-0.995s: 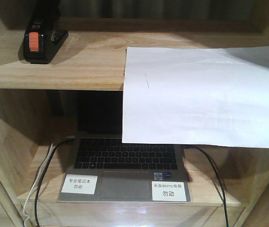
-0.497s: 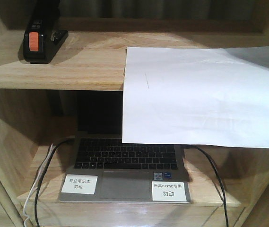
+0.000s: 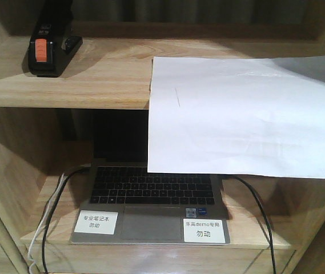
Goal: Grab stapler and paper to desk for stapling
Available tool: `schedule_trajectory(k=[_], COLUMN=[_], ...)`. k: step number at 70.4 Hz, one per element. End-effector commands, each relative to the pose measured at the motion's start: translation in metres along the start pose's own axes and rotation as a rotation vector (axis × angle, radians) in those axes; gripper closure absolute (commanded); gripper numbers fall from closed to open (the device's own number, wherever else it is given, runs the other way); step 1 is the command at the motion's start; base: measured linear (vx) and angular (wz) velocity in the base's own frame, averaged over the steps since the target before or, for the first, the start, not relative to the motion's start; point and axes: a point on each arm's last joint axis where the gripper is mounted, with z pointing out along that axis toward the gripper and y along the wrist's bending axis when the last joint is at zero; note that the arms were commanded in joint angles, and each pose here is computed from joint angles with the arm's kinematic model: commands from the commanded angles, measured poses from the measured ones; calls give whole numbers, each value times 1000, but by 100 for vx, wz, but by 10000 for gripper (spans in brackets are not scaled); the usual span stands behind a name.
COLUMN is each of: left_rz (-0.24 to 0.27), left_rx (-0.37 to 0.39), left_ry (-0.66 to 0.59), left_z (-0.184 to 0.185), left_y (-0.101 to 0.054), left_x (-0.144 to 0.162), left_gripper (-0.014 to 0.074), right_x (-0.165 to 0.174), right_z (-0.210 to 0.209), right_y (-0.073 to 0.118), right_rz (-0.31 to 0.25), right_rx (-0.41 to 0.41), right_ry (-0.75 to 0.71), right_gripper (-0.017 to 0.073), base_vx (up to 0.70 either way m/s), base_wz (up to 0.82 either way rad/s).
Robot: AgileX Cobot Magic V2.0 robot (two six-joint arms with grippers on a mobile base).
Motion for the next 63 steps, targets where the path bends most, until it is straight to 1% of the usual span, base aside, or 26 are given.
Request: schedule_trajectory(k=[1, 4, 9, 14, 22, 28, 33, 41, 46, 50, 56, 59, 63], left_rz=[-24, -24, -25, -24, -23, -23, -23, -19, -19, -19, -17, -7, 13], left_rx=[-5, -9, -18, -29, -48, -61, -76, -93, -102, -107, -106, -101, -93], left_ry=[23, 46, 103, 178, 315, 417, 528, 664, 732, 766, 771, 765, 765], left_z=[26, 34, 52, 68, 87, 95, 100, 104, 104, 104, 104, 105, 105], left_y=[-2, -3, -3, -3, -2, 0, 2, 4, 5, 5, 5, 5, 5], left_x=[-24, -31, -40, -41, -31, -14, 2, 21, 28, 33, 33, 33, 33], left_gripper=[600, 600, 600, 600, 597, 596, 594, 585, 574, 557, 519, 490, 446], right_x=[-23, -31, -33, -33, -18, -1, 13, 26, 30, 31, 32, 32, 32], right_z=[28, 38, 56, 72, 91, 98, 101, 101, 99, 99, 98, 98, 98], right_y=[-5, -7, -9, -10, -8, -6, -5, -3, -3, -3, -3, -3, -3], right_rz=[17, 42, 91, 140, 174, 173, 172, 170, 170, 170, 165, 158, 146], right_rx=[14, 21, 28, 30, 26, 24, 24, 24, 24, 24, 22, 19, 13], right_ry=[16, 35, 118, 199, 365, 491, 591, 704, 744, 764, 770, 770, 770], right_gripper=[564, 564, 564, 564, 564, 563, 561, 554, 547, 536, 492, 461, 398], base_vx=[0, 0, 0, 0, 0, 0, 0, 0, 0, 0, 0, 0, 0], base_wz=[0, 0, 0, 0, 0, 0, 0, 0, 0, 0, 0, 0, 0])
